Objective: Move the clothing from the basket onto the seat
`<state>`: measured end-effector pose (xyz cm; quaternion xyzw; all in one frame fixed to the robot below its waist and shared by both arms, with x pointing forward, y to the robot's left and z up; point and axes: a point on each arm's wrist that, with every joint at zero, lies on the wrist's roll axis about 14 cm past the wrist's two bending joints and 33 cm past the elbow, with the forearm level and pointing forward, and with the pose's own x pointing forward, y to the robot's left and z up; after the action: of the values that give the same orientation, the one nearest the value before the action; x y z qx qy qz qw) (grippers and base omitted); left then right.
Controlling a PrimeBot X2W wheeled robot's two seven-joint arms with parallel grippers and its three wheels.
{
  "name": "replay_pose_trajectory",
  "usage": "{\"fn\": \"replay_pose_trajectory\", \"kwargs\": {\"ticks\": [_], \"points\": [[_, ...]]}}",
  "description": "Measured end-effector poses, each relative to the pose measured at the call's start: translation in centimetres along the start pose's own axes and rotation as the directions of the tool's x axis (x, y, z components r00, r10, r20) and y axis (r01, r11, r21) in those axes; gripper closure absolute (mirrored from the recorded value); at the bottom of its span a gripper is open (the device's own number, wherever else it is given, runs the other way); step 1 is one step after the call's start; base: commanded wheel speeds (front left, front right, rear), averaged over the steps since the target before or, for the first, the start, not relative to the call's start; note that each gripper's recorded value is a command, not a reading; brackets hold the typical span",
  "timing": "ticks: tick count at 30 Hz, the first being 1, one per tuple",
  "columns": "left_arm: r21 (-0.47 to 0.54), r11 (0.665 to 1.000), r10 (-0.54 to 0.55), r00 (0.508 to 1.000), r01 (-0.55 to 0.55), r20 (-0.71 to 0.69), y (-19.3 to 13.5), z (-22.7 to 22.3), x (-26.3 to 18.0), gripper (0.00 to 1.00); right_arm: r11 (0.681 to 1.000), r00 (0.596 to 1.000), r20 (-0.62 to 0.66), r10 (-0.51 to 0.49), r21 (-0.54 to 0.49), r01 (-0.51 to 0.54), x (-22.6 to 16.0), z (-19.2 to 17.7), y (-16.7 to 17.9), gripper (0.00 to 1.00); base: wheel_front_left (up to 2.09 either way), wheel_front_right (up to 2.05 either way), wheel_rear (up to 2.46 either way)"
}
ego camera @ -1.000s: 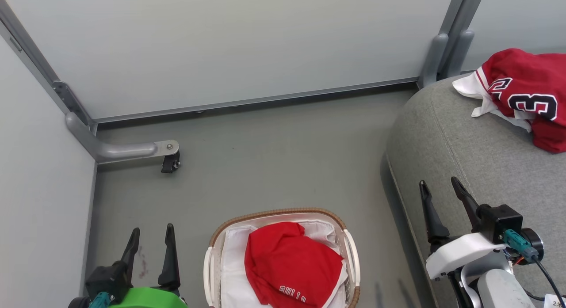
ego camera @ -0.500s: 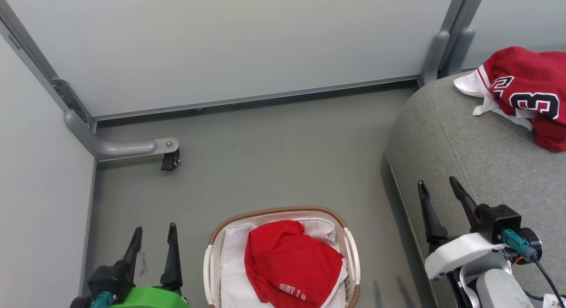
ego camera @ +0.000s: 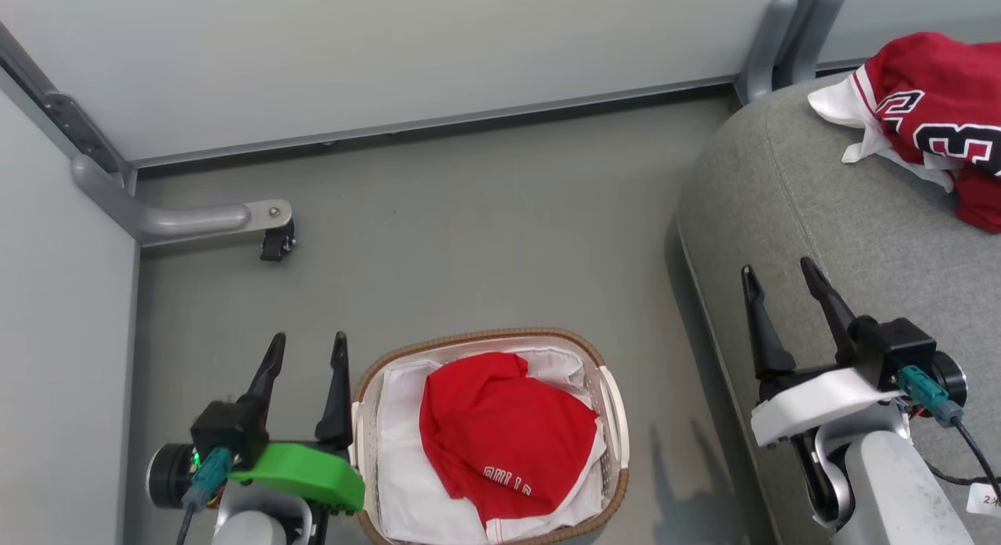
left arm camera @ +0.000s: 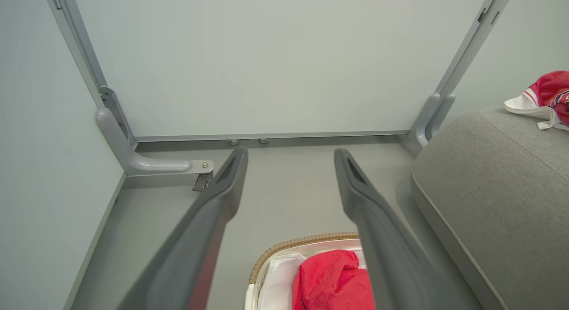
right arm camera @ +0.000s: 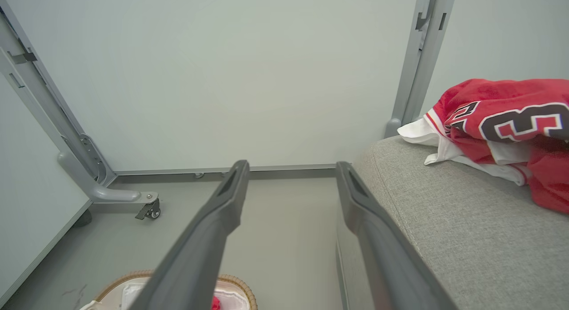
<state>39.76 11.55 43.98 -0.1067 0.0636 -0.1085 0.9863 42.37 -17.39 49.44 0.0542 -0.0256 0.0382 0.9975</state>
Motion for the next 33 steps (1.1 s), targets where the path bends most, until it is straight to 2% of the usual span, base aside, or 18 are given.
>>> {"fn": "replay_pose_trajectory", "kwargs": {"ticks": [6, 10, 12, 15, 23, 33], "points": [[0.044, 0.988, -0.142, 0.987, 0.146, -0.081, -3.6, -2.5, 3.8, 0.0, 1.0, 1.0, 0.013, -0.006, -0.012, 0.006, 2.2, -0.1, -0.6, 0.0, 0.0, 0.0, 0.0], [0.073, 0.957, -0.262, 0.942, 0.282, -0.211, -6.4, -6.6, 5.4, 0.0, 1.0, 1.0, 0.011, 0.002, -0.008, -0.002, 3.8, -0.8, -0.6, 0.0, 0.0, 0.0, 0.0], [0.087, 0.941, -0.294, 0.919, 0.326, -0.264, -6.7, -8.4, 6.2, 0.0, 1.0, 1.0, 0.012, 0.002, -0.001, -0.002, 4.5, -1.1, -0.8, 0.0, 0.0, 0.0, 0.0], [0.093, 0.922, -0.322, 0.88, 0.375, -0.35, -6.7, -11.4, 7.0, 0.0, 1.0, 1.0, 0.003, -0.005, 0.007, 0.005, 5.3, -2.0, -1.2, 0.0, 0.0, 0.0, 0.0], [0.072, 0.873, -0.355, 0.732, 0.481, -0.581, -6.0, -20.6, 6.7, 0.0, 0.999, 0.998, -0.049, -0.046, 0.024, 0.048, 6.3, -5.0, -3.3, 0.0, 0.0, 0.0, 0.0], [0.046, 0.81, -0.374, 0.574, 0.585, -0.728, -5.2, -28.5, 6.8, 0.0, 0.996, 0.988, -0.124, -0.09, 0.005, 0.092, 6.1, -8.3, -5.5, 0.0, 0.0, 0.0, 0.0]]}}
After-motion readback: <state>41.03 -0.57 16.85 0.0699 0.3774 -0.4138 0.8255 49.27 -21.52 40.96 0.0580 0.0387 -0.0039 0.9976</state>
